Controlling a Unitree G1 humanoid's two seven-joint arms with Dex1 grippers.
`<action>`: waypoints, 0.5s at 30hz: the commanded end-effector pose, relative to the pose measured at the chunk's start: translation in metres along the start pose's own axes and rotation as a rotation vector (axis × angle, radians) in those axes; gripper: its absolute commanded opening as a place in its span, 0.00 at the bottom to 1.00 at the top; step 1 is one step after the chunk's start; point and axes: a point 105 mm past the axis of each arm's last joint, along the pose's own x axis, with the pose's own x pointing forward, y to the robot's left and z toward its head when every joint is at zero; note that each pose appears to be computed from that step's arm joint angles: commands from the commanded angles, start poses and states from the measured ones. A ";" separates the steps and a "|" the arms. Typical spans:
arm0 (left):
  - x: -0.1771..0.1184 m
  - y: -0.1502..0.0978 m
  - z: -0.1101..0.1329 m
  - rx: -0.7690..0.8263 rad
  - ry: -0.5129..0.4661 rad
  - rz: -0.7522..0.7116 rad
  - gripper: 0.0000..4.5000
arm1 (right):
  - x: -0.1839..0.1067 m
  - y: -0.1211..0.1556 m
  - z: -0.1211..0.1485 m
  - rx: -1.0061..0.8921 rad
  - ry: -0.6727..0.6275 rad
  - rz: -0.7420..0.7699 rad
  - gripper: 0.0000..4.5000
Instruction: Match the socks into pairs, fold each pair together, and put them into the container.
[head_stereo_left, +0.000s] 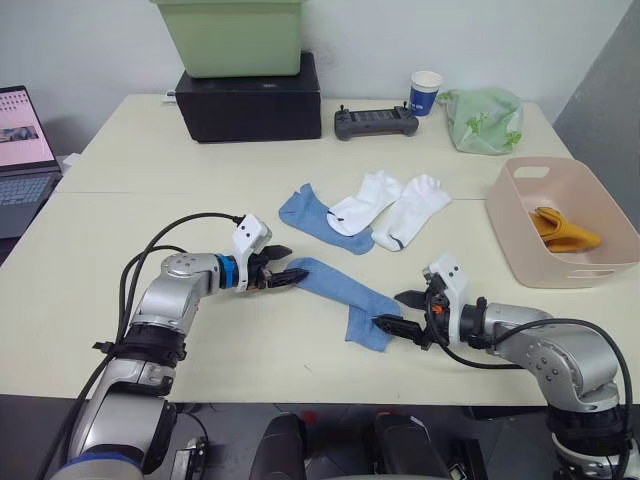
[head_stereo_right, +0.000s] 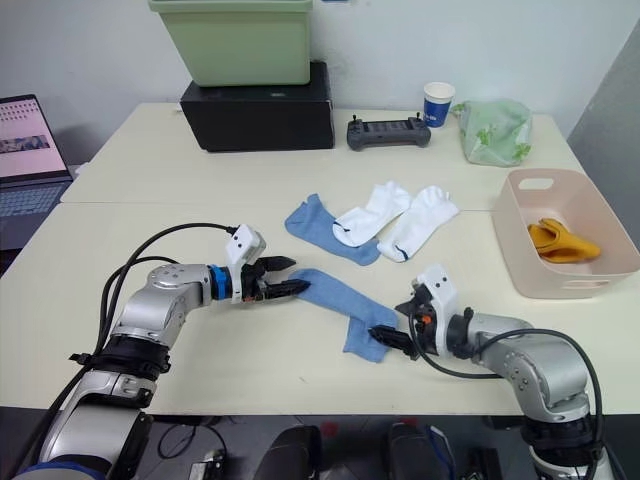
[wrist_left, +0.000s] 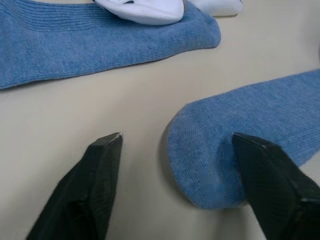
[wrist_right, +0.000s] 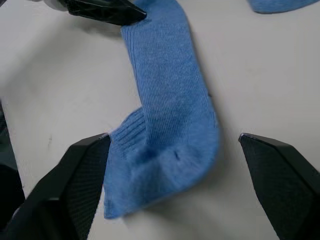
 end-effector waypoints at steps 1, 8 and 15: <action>-0.003 -0.003 0.012 0.030 -0.048 -0.024 0.51 | -0.002 0.004 0.001 -0.038 -0.008 -0.011 0.65; -0.011 -0.003 0.021 0.042 -0.075 -0.025 0.00 | -0.004 0.000 0.012 -0.060 -0.054 -0.012 0.06; -0.036 -0.016 0.034 -0.006 -0.151 -0.006 0.00 | -0.011 0.011 0.034 -0.230 -0.026 0.135 0.00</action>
